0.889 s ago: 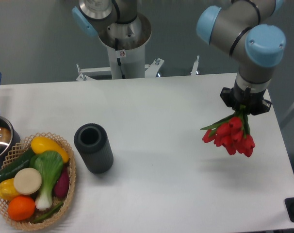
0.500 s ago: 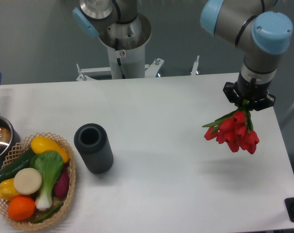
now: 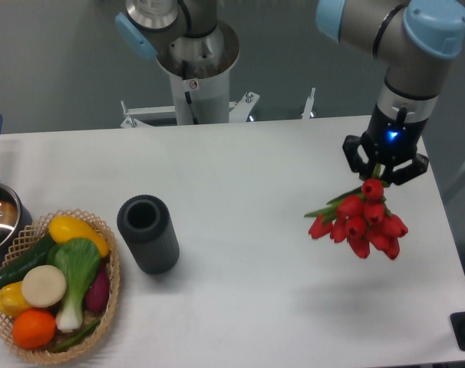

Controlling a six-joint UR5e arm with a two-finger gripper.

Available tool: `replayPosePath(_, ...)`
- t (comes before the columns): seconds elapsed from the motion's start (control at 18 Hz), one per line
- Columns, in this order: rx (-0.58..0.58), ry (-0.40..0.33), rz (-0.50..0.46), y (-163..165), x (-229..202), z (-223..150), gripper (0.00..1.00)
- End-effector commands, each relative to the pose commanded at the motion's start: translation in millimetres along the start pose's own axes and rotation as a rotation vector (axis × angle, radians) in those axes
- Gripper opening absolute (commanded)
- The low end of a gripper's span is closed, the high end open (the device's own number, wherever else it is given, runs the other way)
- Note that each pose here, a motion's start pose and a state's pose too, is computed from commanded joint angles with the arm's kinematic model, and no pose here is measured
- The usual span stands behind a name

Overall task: Insert the flowers into the vase
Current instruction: 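Lift the held red tulip bunch and swing it toward the grey vase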

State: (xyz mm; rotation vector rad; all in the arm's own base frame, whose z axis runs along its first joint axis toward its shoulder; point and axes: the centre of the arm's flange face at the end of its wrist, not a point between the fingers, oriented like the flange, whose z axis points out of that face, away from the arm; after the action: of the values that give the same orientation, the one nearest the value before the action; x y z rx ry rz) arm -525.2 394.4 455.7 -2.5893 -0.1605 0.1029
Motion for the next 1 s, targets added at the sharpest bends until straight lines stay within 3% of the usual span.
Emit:
replayPosePath(0.11,0.077,0.026,-0.041,-13.9,8.6,1.2,0.00)
replayPosePath(0.39,0.313,0.230,-0.084,-36.0,32.4,5.6,0.00)
replayPosePath(0.56,0.334,0.260,-0.072,-48.8,48.2,10.6,0.00)
replayPosePath(0.72,0.441,0.318,-0.039,-49.9,67.7,18.8,0.00)
replayPosePath(1.0,0.543,0.388,-0.023,-45.0,108.6,-8.8,0.00)
